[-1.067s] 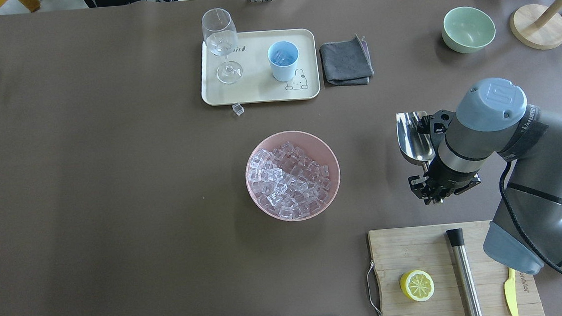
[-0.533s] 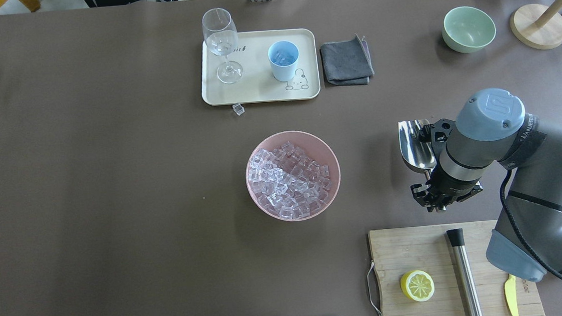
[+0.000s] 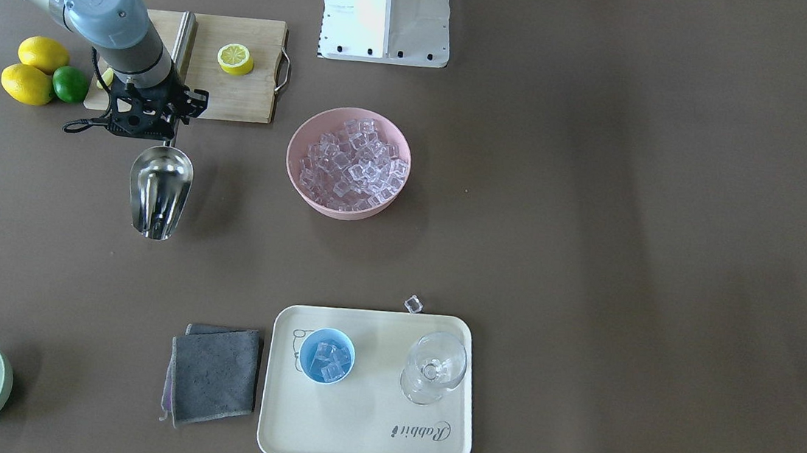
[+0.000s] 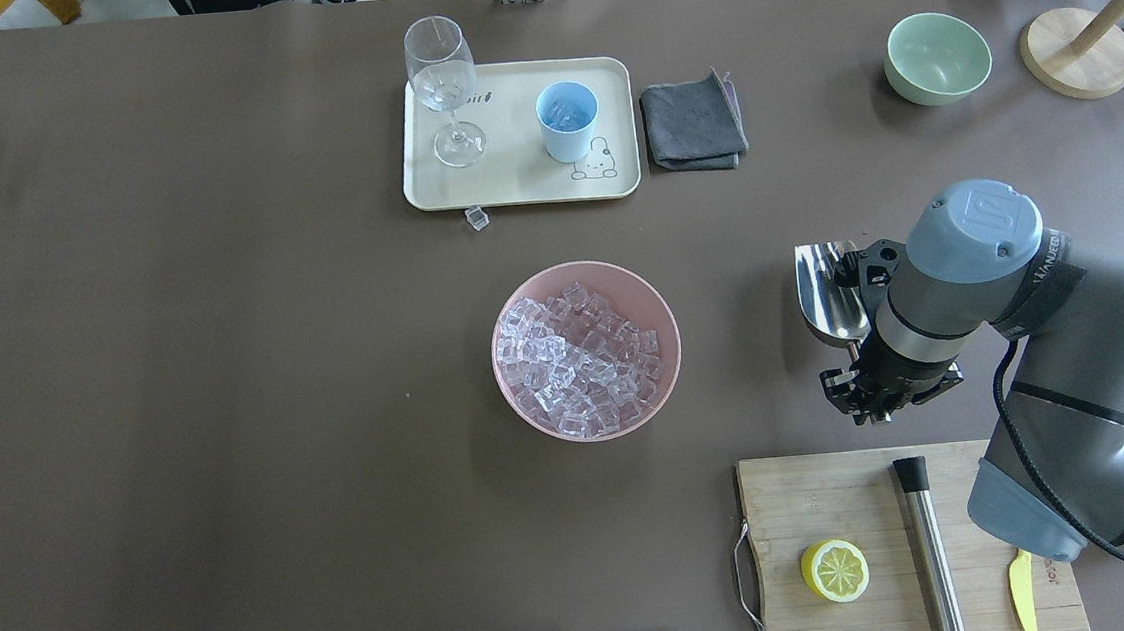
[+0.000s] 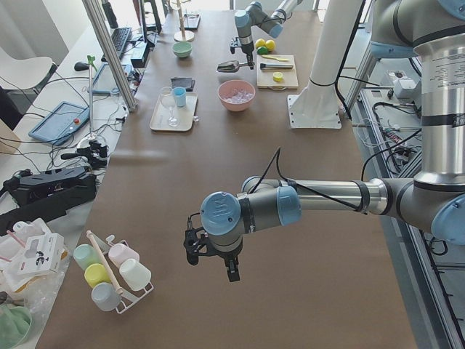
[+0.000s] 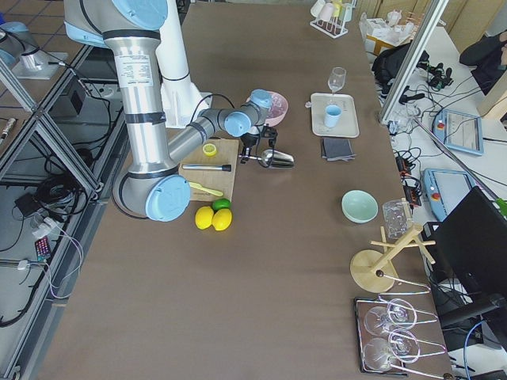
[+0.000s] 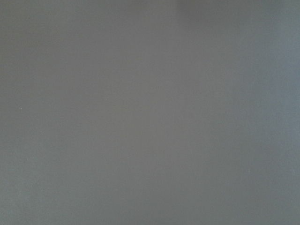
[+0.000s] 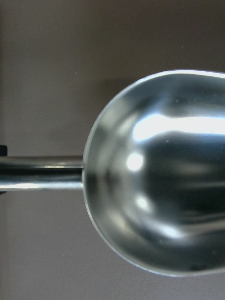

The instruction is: Put ice in cup with scoop

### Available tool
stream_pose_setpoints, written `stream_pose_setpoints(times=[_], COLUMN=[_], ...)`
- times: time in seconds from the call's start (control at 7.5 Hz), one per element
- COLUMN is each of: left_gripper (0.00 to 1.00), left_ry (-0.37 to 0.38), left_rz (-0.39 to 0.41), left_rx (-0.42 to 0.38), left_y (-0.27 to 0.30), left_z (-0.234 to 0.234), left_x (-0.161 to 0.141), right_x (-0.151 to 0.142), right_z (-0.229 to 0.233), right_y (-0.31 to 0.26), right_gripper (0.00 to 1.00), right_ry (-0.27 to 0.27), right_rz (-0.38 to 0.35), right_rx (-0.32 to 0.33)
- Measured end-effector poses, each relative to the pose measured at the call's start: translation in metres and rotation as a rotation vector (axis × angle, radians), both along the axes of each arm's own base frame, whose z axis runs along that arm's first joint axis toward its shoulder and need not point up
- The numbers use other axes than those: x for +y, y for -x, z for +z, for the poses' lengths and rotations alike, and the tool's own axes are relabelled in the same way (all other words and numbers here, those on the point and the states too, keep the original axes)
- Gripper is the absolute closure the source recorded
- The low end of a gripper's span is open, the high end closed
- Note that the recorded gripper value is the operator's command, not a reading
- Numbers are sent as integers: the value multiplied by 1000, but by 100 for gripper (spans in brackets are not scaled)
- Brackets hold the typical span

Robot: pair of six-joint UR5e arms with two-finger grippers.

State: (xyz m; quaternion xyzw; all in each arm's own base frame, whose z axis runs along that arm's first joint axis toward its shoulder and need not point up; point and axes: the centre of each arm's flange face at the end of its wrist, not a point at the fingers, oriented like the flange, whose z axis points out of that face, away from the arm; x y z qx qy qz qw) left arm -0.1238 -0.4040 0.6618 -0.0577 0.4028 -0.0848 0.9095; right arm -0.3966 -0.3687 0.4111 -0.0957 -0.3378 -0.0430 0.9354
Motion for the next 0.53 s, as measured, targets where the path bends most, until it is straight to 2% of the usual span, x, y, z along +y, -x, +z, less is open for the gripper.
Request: stream_pose_setpoints(times=[0.53], left_gripper=[1], left_ry=[7], left_rz=[-6], left_rx=[-4], left_y=[2], left_z=[1], left_x=[3], right_x=[-3], right_z=[1], right_y=[4], right_gripper=[100], right_ry=[-4], right_rz=[-4], right_rx=[0])
